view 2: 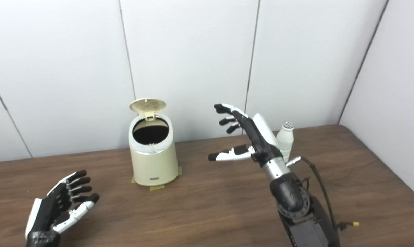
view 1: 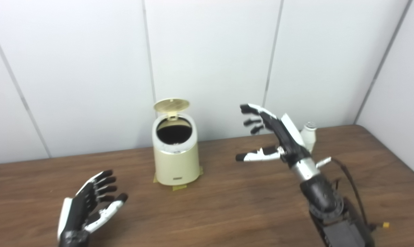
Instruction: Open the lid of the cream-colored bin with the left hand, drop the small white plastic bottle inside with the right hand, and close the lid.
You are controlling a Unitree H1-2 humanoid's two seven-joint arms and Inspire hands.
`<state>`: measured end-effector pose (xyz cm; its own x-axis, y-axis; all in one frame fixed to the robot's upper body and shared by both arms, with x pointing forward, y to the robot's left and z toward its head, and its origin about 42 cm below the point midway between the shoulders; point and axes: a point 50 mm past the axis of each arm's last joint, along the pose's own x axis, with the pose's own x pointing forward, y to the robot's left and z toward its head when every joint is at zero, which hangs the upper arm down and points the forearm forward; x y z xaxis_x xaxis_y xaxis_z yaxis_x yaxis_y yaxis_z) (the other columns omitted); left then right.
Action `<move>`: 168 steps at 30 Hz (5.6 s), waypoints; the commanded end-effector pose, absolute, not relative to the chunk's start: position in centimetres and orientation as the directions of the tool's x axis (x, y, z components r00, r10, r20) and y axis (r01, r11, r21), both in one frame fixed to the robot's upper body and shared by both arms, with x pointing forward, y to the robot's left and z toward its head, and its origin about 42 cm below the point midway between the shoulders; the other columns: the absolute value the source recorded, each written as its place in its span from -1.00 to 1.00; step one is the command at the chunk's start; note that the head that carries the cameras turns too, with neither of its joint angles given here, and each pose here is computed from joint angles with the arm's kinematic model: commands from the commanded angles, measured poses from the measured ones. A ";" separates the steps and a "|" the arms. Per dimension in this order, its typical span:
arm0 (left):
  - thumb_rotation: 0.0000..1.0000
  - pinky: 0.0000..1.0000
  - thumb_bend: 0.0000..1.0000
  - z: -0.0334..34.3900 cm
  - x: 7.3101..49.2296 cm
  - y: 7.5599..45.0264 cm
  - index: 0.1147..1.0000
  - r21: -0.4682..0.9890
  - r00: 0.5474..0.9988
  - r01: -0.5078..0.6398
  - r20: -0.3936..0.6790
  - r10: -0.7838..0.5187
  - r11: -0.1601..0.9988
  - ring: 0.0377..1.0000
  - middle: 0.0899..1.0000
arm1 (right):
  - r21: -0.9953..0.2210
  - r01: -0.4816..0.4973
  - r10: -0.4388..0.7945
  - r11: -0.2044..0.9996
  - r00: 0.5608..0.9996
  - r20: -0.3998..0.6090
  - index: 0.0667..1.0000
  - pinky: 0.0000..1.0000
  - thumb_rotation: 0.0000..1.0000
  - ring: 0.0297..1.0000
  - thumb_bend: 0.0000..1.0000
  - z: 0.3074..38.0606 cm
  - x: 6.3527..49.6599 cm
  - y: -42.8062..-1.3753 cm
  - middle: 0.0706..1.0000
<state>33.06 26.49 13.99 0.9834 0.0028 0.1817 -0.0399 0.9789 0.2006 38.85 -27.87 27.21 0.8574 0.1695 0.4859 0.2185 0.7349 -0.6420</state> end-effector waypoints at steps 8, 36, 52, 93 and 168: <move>-0.74 0.27 0.20 16.2 34.0 27.0 0.60 0.205 0.959 -0.036 0.281 -0.024 0.978 0.44 0.53 | -0.671 0.527 -0.013 0.521 0.791 0.611 0.63 0.46 -0.48 0.62 0.60 34.3 41.0 -35.3 0.66; -0.68 0.22 0.18 16.9 33.9 28.0 0.58 0.211 0.958 -0.025 0.284 -0.037 0.977 0.45 0.54 | -0.400 0.133 -0.078 0.907 0.986 0.150 1.00 0.81 -0.48 0.94 0.82 26.2 41.4 -43.4 1.00; -0.64 0.17 0.17 17.7 33.5 27.8 0.57 0.232 0.959 -0.026 0.279 -0.041 0.972 0.40 0.51 | -0.395 0.192 -0.178 0.898 0.981 0.072 0.99 0.82 -0.60 0.87 0.70 21.5 41.4 -43.2 0.94; -1.00 0.14 0.06 18.4 33.2 26.9 0.57 0.241 0.959 0.019 0.272 -0.086 0.970 0.37 0.50 | -0.253 0.371 -0.339 0.893 0.927 0.160 -0.02 -0.29 -1.00 -0.24 0.04 18.1 44.1 -41.1 -0.08; -0.92 0.24 0.38 15.7 34.7 20.2 0.51 0.158 0.967 0.032 0.245 -0.071 0.987 0.39 0.47 | -0.458 -0.067 0.291 0.886 0.850 0.438 -0.03 -0.30 -1.00 -0.21 0.04 32.2 48.3 -13.2 -0.13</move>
